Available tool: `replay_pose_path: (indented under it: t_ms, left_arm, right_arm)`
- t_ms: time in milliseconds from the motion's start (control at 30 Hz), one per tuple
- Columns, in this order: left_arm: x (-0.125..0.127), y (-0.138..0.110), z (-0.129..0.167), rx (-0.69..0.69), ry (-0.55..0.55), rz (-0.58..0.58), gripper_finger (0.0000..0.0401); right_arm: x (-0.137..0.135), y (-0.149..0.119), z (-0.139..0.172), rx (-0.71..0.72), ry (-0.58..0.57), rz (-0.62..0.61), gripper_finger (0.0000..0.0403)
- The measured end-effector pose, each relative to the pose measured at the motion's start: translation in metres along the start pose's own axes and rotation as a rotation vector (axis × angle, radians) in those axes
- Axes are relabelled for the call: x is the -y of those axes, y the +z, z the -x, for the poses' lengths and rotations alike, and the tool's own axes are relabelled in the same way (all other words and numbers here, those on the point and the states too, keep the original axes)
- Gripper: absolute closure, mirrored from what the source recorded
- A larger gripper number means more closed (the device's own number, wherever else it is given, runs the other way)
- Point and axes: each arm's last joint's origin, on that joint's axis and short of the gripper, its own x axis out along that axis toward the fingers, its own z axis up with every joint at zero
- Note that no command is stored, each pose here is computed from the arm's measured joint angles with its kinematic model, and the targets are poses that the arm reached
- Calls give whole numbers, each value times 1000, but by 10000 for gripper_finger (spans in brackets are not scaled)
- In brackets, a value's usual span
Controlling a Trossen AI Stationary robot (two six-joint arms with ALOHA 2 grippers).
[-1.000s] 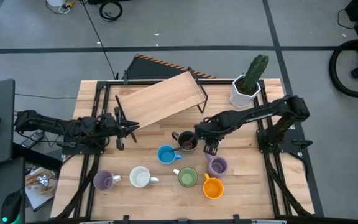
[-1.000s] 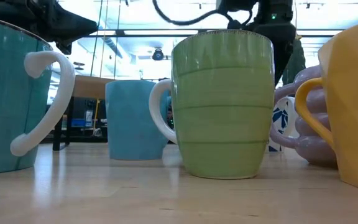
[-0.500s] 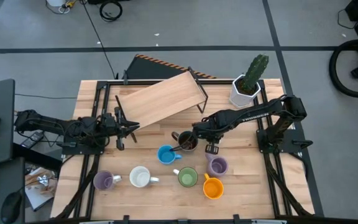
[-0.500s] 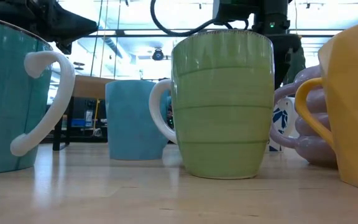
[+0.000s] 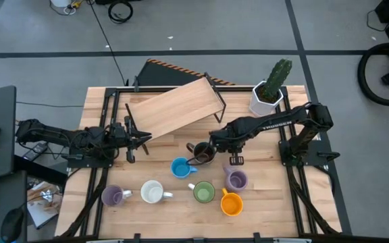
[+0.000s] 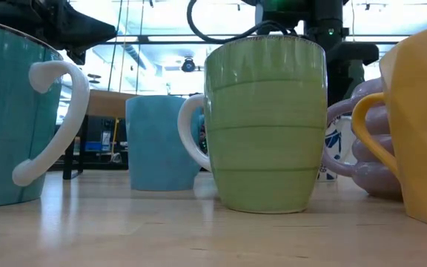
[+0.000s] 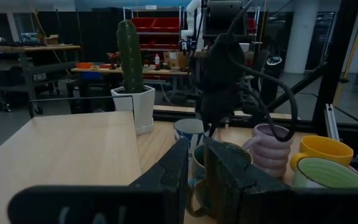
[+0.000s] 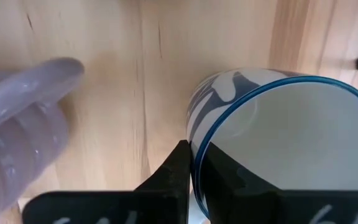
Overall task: Place coffee mugs
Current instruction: Put the pattern white mug on the shelf
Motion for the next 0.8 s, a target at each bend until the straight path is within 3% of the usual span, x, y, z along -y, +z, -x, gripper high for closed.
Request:
replay_pose_path:
  t_ms: [233,600,800]
  left_arm:
    - [0,0,0,0,0,0,344]
    - [0,0,0,1,0,2,344]
    - [0,0,0,3,0,3,344]
  right_arm:
    - [2,-4,9,-20,-1,1,377]
    - [14,5,82,56,-44,-42,377]
    - [24,10,119,182,-43,-76,377]
